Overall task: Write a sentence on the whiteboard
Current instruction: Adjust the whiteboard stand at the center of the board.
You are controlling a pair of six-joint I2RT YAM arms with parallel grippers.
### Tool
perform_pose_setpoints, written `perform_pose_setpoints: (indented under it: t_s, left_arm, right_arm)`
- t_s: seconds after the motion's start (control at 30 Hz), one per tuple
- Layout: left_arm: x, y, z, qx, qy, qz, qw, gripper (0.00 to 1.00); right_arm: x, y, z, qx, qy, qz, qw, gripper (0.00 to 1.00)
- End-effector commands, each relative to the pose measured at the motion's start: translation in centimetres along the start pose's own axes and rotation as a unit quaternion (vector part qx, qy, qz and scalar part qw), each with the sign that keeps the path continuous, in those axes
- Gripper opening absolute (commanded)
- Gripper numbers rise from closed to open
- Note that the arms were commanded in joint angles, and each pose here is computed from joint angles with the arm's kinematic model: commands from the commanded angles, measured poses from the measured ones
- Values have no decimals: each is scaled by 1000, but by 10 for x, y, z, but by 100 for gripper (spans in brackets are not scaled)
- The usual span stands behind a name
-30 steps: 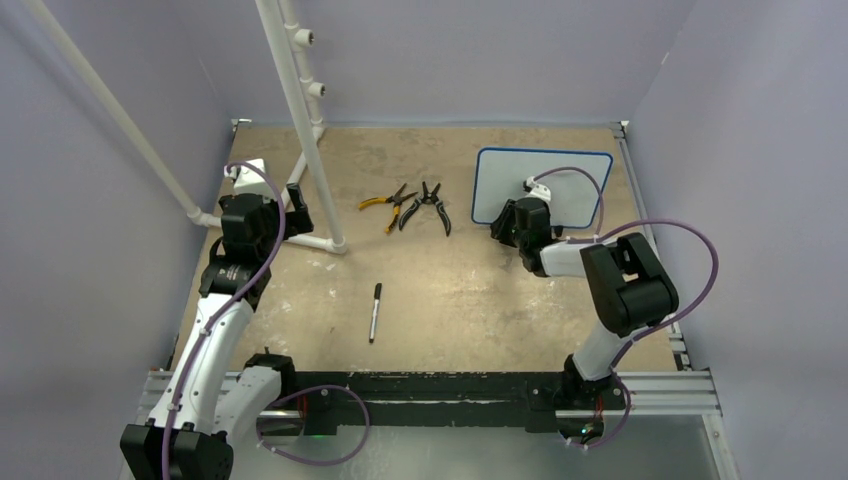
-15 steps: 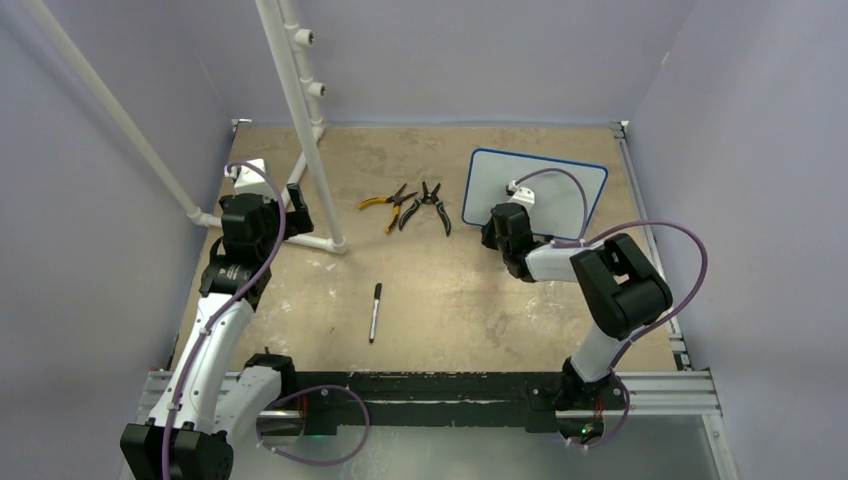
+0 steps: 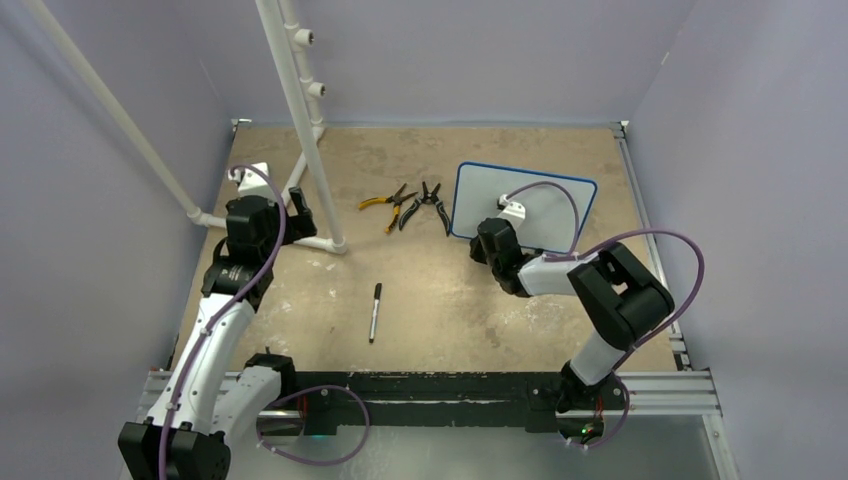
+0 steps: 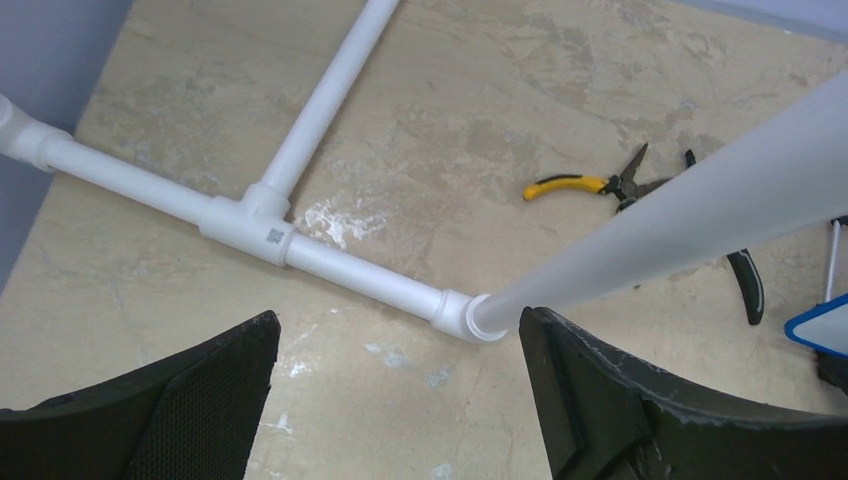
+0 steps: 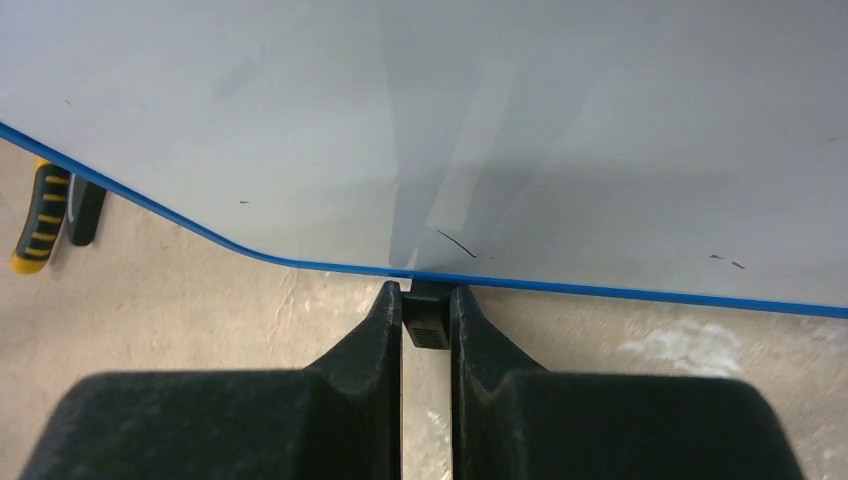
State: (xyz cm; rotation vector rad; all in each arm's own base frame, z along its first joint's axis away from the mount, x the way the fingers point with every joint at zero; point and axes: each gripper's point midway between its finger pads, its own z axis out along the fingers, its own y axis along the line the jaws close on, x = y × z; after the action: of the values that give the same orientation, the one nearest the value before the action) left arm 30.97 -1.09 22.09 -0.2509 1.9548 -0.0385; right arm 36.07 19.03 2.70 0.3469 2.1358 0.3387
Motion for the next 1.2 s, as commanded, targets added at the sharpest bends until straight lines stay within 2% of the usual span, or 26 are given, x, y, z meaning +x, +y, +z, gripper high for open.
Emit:
perform_pose_setpoints:
  t_s: [0.0,0.07,0.13,0.2,0.27,0.53,0.77,1.17]
  left_arm:
    - [34,-15,-6,28,51,-41,997,88]
    - [56,-28,-11,51,79,-58,994,85]
    - [76,-43,-18,67,101,-65,990,84]
    - [95,-56,-24,80,121,-71,987,83]
    - [112,-66,-27,92,143,-81,982,81]
    - [161,-100,-27,116,187,-80,972,73]
    - [194,-130,-15,93,200,23,975,70]
    - [220,-141,0,73,218,120,966,47]
  right_arm:
    - [50,-2,-18,4,84,28,996,19]
    - [47,1,-22,-1,82,28,996,35]
    - [43,5,-26,-11,79,27,996,46]
    - [41,9,-32,-23,78,23,996,55]
    - [38,12,-38,-34,76,18,996,59]
    - [23,27,-71,-97,55,17,994,61]
    - [5,33,-96,-147,13,26,989,60]
    - [-8,31,-112,-168,-22,42,985,60]
